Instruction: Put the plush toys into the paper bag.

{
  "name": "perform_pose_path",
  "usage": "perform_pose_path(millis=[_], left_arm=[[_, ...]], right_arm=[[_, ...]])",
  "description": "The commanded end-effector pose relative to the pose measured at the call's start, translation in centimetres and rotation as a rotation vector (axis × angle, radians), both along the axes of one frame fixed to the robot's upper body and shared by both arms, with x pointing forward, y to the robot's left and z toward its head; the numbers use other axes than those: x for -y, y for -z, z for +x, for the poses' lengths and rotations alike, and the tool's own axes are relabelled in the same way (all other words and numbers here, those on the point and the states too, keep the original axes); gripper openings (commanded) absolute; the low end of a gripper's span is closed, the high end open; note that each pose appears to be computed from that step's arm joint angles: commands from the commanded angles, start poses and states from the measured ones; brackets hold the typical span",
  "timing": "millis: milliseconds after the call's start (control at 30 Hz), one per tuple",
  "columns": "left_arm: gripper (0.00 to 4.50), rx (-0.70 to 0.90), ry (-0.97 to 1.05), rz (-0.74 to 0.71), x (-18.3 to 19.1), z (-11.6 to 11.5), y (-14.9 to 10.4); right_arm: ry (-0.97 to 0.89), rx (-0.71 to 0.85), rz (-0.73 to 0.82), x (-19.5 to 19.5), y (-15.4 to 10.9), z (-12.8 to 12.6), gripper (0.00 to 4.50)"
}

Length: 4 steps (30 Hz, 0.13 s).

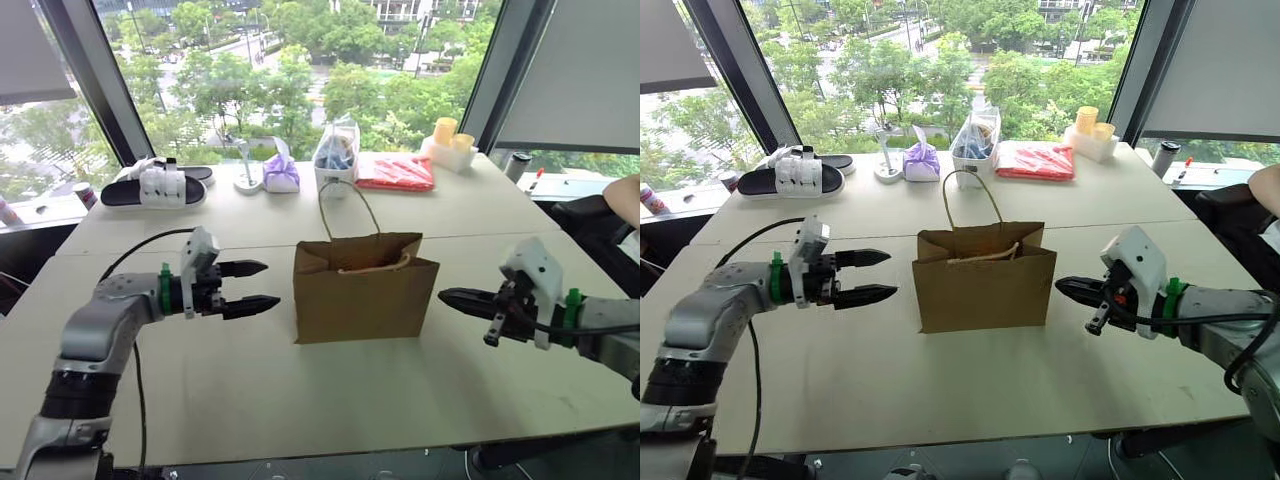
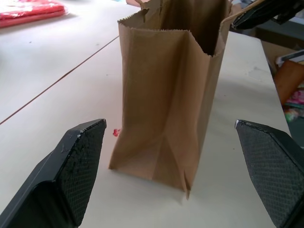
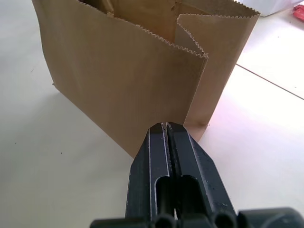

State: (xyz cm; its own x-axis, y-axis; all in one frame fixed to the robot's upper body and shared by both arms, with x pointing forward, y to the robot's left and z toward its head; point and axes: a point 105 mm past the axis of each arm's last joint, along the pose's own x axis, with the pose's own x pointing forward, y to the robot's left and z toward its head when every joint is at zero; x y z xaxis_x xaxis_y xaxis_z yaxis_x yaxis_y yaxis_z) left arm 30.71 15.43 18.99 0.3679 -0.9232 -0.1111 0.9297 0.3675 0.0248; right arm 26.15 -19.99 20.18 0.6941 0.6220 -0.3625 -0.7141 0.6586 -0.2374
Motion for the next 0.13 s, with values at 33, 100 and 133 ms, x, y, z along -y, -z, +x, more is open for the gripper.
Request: perform_pose_path(millis=[33,100,133], left_arm=[[4.47,0.027,-0.017,-0.018,-0.07,-1.47,-1.44],[4.47,0.010,-0.033,-0.035,-0.07,-1.88,-1.57],[4.47,0.007,-0.048,-0.035,-0.12,-1.98,-1.53]], right_arm=[[-0.044,0.022,-0.022,-0.60,-0.84,-1.07,0.00],[-0.052,0.020,-0.015,-0.80,-0.88,-1.26,0.00],[-0.055,0.019,-0.013,-0.88,-0.88,-1.29,0.00]])
